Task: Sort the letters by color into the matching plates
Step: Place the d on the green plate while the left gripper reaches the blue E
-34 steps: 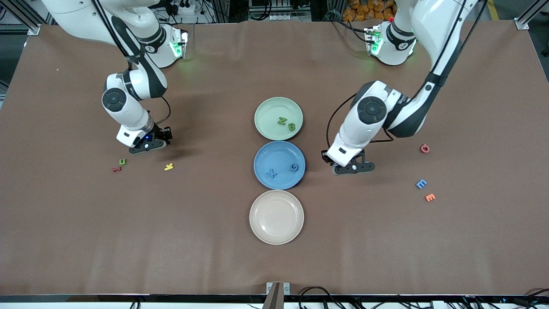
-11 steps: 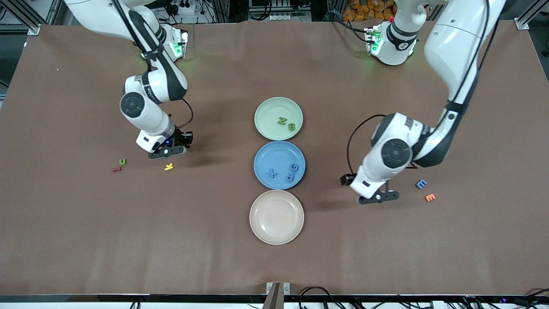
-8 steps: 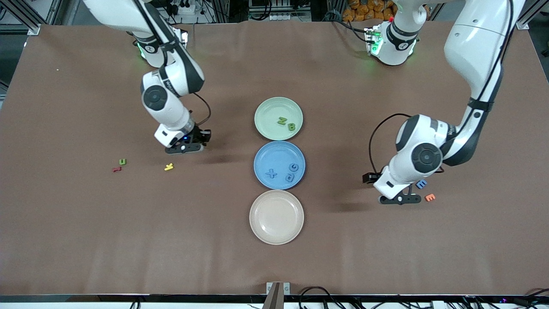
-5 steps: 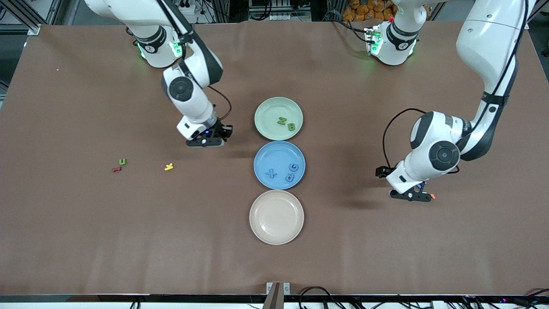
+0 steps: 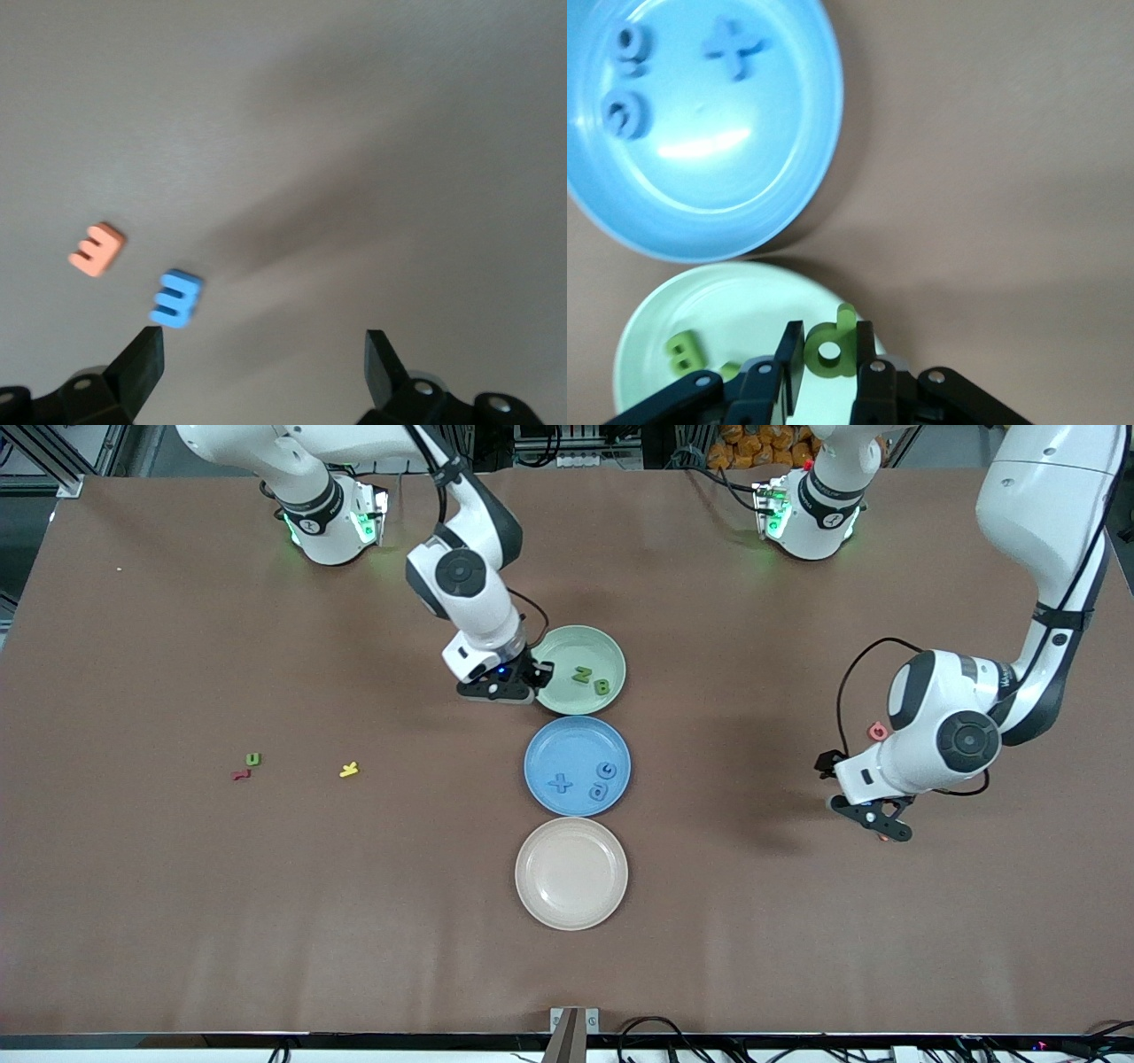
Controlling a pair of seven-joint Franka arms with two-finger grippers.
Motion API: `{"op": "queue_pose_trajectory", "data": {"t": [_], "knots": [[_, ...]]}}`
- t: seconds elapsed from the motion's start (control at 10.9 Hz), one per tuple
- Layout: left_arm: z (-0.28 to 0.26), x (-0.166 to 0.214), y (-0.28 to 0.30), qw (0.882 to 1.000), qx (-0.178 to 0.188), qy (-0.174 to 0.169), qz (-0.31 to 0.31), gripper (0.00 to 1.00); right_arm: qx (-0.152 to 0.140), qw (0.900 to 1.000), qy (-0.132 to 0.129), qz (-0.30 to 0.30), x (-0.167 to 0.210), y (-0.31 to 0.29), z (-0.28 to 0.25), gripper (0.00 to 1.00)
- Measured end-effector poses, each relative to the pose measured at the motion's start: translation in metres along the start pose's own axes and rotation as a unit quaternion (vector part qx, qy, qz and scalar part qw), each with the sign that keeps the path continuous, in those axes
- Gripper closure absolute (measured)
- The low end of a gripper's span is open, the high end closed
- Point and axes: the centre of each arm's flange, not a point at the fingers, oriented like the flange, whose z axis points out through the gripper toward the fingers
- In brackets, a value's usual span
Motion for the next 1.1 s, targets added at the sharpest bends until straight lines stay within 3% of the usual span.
{"op": "queue_pose_trajectory", "data": {"t": [0.27, 0.64, 0.73, 0.82, 1.01, 1.1], "knots": [[0.022, -0.022, -0.031, 0.997, 0.029, 0.039, 0.064, 0.00, -0.001, 1.000, -0.010, 0.017, -0.041, -0.032, 0.013, 0.73], [0.049, -0.027, -0.038, 0.991, 0.063, 0.032, 0.115, 0.00, -0.014, 1.000, -0.004, 0.024, -0.064, -0.046, 0.024, 0.73], [0.056, -0.026, -0.037, 0.991, 0.060, 0.030, 0.119, 0.00, -0.014, 1.000, -0.003, 0.024, -0.064, -0.046, 0.024, 0.70], [0.062, -0.025, -0.036, 0.991, 0.057, 0.028, 0.120, 0.00, -0.015, 1.000, -0.003, 0.024, -0.063, -0.046, 0.025, 0.57], [0.071, -0.024, -0.036, 0.991, 0.051, 0.027, 0.121, 0.00, -0.015, 1.000, -0.002, 0.023, -0.063, -0.046, 0.025, 0.47], [0.073, -0.023, -0.036, 0.991, 0.050, 0.028, 0.121, 0.00, -0.015, 1.000, -0.002, 0.024, -0.062, -0.045, 0.024, 0.37]]}}
